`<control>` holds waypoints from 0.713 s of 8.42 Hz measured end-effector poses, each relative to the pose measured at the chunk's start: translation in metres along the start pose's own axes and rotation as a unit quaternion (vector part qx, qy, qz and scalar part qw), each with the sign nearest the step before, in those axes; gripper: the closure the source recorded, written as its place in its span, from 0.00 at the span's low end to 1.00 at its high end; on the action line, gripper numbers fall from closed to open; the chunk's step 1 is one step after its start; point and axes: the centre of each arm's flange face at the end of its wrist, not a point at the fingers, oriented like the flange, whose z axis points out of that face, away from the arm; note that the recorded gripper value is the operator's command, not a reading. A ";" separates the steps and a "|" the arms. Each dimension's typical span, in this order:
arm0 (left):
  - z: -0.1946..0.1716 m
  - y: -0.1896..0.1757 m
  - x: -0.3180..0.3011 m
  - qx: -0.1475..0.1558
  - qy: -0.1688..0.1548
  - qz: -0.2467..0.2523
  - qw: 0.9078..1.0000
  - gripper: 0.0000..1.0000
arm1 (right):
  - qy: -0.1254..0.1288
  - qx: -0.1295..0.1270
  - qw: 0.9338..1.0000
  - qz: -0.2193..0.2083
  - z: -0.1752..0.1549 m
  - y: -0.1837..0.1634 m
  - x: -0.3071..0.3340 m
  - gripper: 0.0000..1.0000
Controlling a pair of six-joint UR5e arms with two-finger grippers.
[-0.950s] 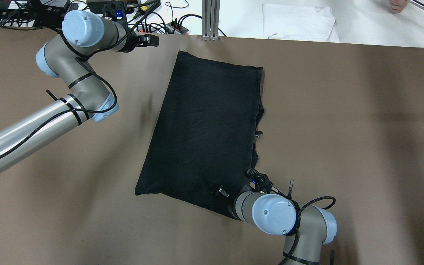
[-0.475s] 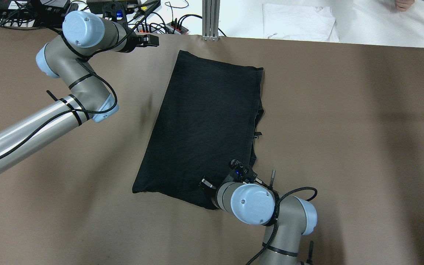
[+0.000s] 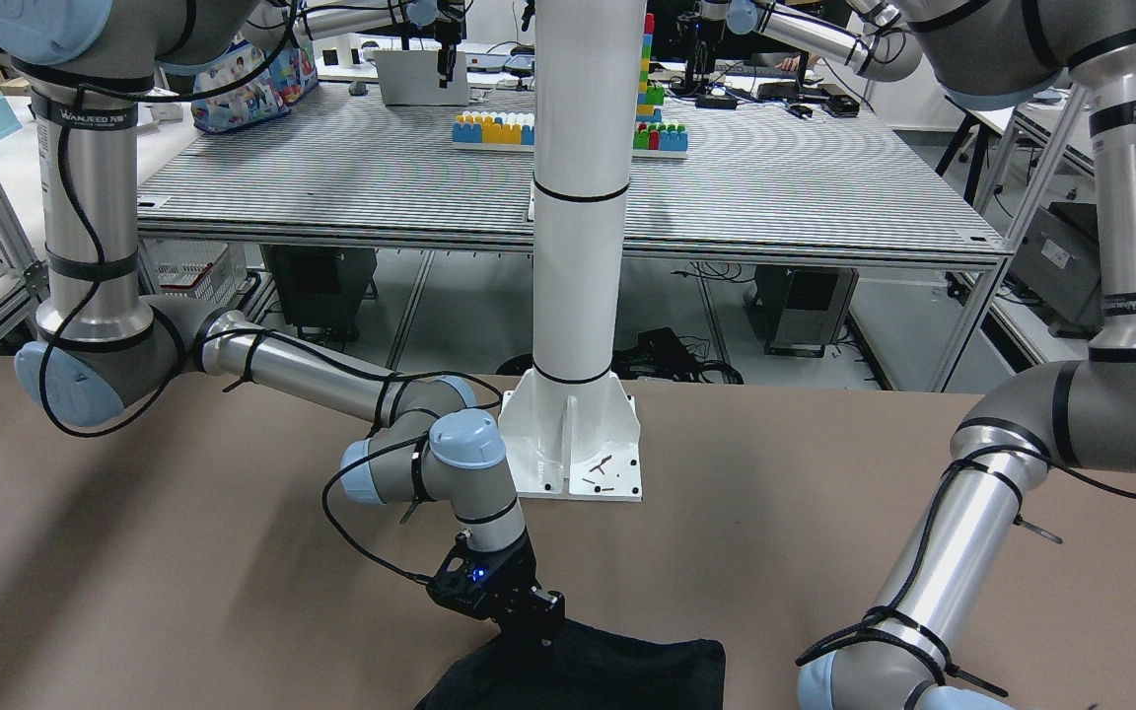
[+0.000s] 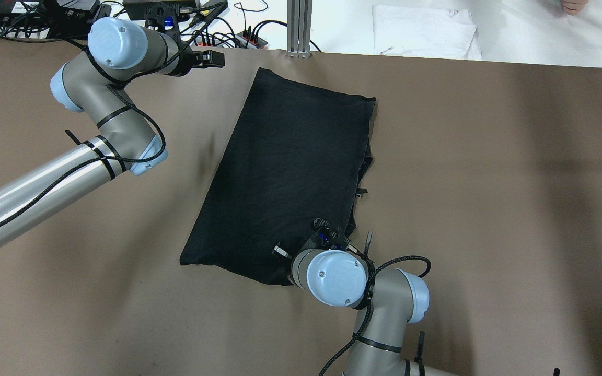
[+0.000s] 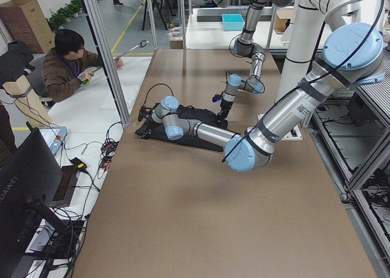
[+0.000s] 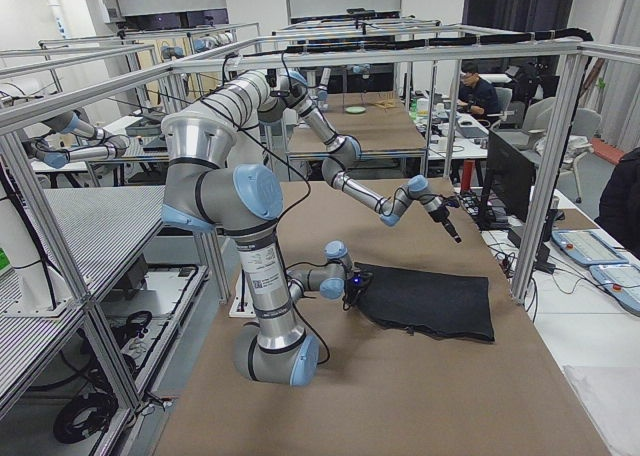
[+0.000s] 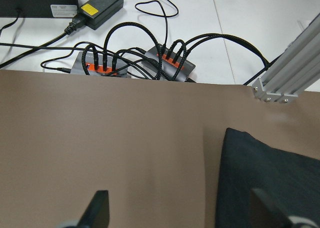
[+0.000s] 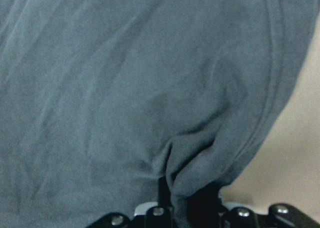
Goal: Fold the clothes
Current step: 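Grasp the shirt's near corner with the right gripper, then move the left gripper to the shirt's other near corner and grasp it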
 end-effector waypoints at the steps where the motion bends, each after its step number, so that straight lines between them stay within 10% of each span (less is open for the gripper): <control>1: -0.001 -0.001 -0.001 0.001 0.000 -0.001 1.000 0.00 | -0.002 -0.001 1.000 0.002 -0.002 -0.001 -0.002 1.00; 6: -0.018 0.019 0.000 -0.055 0.039 -0.096 0.993 0.00 | -0.036 -0.033 0.999 -0.004 -0.062 0.003 -0.004 1.00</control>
